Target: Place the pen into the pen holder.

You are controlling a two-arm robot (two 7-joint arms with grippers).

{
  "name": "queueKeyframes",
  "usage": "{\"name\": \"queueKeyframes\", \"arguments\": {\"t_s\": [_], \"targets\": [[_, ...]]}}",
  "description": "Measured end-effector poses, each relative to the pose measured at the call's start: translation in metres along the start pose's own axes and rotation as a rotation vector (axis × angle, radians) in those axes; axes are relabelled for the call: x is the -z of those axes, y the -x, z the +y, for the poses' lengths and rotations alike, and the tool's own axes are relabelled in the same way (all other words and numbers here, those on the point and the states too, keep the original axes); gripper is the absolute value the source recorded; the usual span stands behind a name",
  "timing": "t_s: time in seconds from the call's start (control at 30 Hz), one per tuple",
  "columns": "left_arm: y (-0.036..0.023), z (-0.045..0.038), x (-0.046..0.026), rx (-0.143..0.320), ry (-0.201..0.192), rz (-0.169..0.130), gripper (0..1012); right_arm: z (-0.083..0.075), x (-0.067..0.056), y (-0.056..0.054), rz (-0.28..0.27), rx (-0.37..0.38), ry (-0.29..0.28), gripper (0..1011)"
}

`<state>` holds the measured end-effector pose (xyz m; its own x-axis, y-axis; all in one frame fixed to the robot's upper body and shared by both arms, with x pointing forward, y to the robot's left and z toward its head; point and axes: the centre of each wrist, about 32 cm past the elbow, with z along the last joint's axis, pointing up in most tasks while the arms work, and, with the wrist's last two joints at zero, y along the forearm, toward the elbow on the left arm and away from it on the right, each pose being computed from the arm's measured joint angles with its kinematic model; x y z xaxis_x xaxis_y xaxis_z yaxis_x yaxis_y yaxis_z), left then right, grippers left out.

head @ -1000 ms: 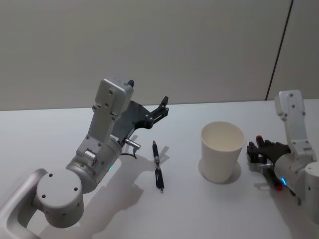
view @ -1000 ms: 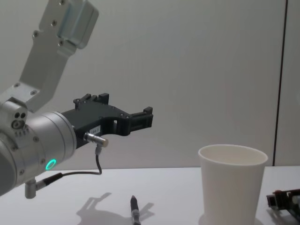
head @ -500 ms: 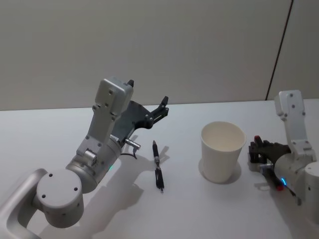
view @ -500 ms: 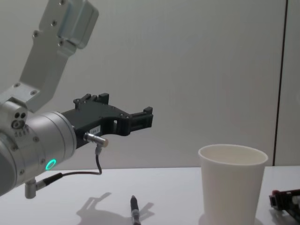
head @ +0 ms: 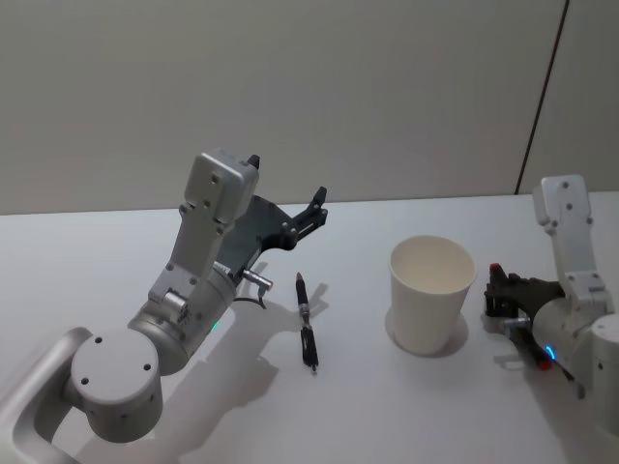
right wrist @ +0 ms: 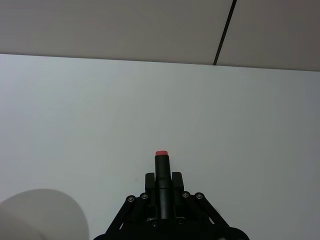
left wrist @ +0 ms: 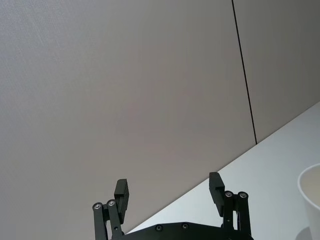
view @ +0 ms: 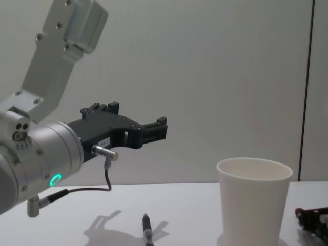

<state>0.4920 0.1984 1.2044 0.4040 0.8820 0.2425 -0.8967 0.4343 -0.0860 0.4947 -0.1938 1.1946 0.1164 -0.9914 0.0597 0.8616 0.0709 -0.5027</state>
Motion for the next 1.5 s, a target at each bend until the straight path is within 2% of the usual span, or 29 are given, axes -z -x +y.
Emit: {"name": "queueKeyframes", "arguments": {"t_s": [0.43, 0.6, 0.97, 1.03, 1.27, 1.37, 1.4, 1.5], "targets": [[0.0000, 0.0000, 0.0000, 0.000, 0.000, 0.000, 1000, -0.001, -0.001, -0.001, 0.008, 0.022, -0.005, 185], [0.0000, 0.0000, 0.0000, 0.000, 0.000, 0.000, 1000, -0.004, -0.005, -0.002, 0.008, 0.052, -0.046, 185], [0.0000, 0.0000, 0.0000, 0.000, 0.000, 0.000, 1001, -0.014, -0.018, -0.005, 0.001, 0.116, -0.170, 185], [0.0000, 0.0000, 0.0000, 0.000, 0.000, 0.000, 1001, -0.018, -0.023, -0.005, -0.004, 0.133, -0.212, 184], [0.0000, 0.0000, 0.0000, 0.000, 0.000, 0.000, 1001, -0.026, -0.032, -0.006, -0.015, 0.161, -0.299, 185], [0.0000, 0.0000, 0.0000, 0.000, 0.000, 0.000, 1001, -0.031, -0.039, -0.006, -0.024, 0.177, -0.359, 185], [0.0000, 0.0000, 0.0000, 0.000, 0.000, 0.000, 1001, -0.031, -0.039, -0.006, -0.024, 0.177, -0.359, 185], [0.0000, 0.0000, 0.0000, 0.000, 0.000, 0.000, 1000, -0.036, -0.045, -0.007, -0.033, 0.190, -0.416, 185]]}}
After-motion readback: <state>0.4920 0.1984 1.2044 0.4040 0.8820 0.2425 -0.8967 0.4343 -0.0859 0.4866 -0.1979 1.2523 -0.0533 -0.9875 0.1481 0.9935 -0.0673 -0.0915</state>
